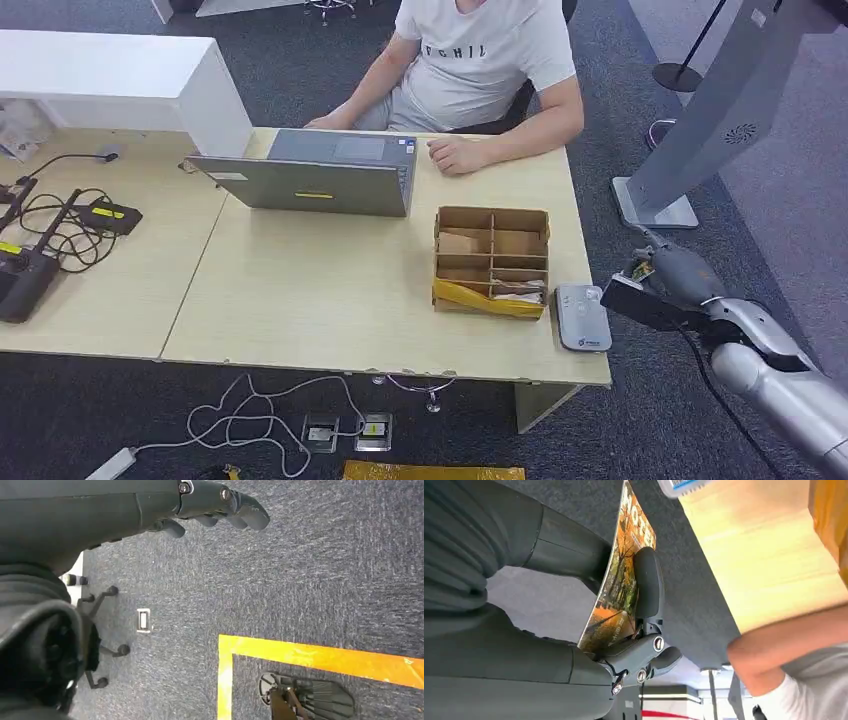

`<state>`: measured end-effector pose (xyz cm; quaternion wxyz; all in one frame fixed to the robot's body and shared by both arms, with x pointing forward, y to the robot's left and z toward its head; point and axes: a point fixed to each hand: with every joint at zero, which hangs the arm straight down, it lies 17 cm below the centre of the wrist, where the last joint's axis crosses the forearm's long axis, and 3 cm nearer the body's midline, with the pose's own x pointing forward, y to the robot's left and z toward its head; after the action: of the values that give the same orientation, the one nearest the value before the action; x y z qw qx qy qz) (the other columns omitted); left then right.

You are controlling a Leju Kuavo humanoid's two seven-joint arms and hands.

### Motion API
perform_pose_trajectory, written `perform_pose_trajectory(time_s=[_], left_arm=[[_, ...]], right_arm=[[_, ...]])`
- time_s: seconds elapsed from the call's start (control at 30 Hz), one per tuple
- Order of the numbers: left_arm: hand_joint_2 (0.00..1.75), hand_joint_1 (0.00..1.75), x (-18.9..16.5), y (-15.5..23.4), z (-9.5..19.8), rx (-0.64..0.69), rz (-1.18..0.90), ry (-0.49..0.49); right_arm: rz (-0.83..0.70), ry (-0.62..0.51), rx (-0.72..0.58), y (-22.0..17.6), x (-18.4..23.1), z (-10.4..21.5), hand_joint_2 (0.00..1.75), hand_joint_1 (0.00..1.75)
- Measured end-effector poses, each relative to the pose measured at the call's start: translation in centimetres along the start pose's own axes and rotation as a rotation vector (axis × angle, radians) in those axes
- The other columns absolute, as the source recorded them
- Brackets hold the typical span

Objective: Pass the card to the sensor for recognition and then transmit it.

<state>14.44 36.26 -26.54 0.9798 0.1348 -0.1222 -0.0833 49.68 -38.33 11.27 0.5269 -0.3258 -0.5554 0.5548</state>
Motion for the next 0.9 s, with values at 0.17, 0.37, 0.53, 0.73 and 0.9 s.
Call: perform_pose_trajectory(time_s=[0.17,0.37,0.53,0.73,0.9], left_arm=[[0.0,0.0,0.0,0.0,0.0,0.0,0.0,0.0],[0.0,0.0,-0.1,0.1,0.0,0.01,-0.002,0.009],[0.0,0.0,-0.1,0.1,0.0,0.01,-0.002,0.009],[0.0,0.0,-0.1,0.1,0.0,0.01,-0.002,0.009],[0.0,0.0,-0.1,0.1,0.0,0.009,-0.001,0.008]], right_arm=[[0.0,0.0,0.001,0.1,0.0,0.0,1.75,1.75],[-0.033,-0.002,0.045,2.8,0.5,1.2,1.75,1.75],[-0.036,-0.004,0.048,3.0,0.6,1.1,1.75,1.75],[-0.037,-0.005,0.048,3.0,0.6,1.2,1.75,1.75],[-0.051,-0.017,0.046,3.1,1.1,1.0,1.75,1.75]])
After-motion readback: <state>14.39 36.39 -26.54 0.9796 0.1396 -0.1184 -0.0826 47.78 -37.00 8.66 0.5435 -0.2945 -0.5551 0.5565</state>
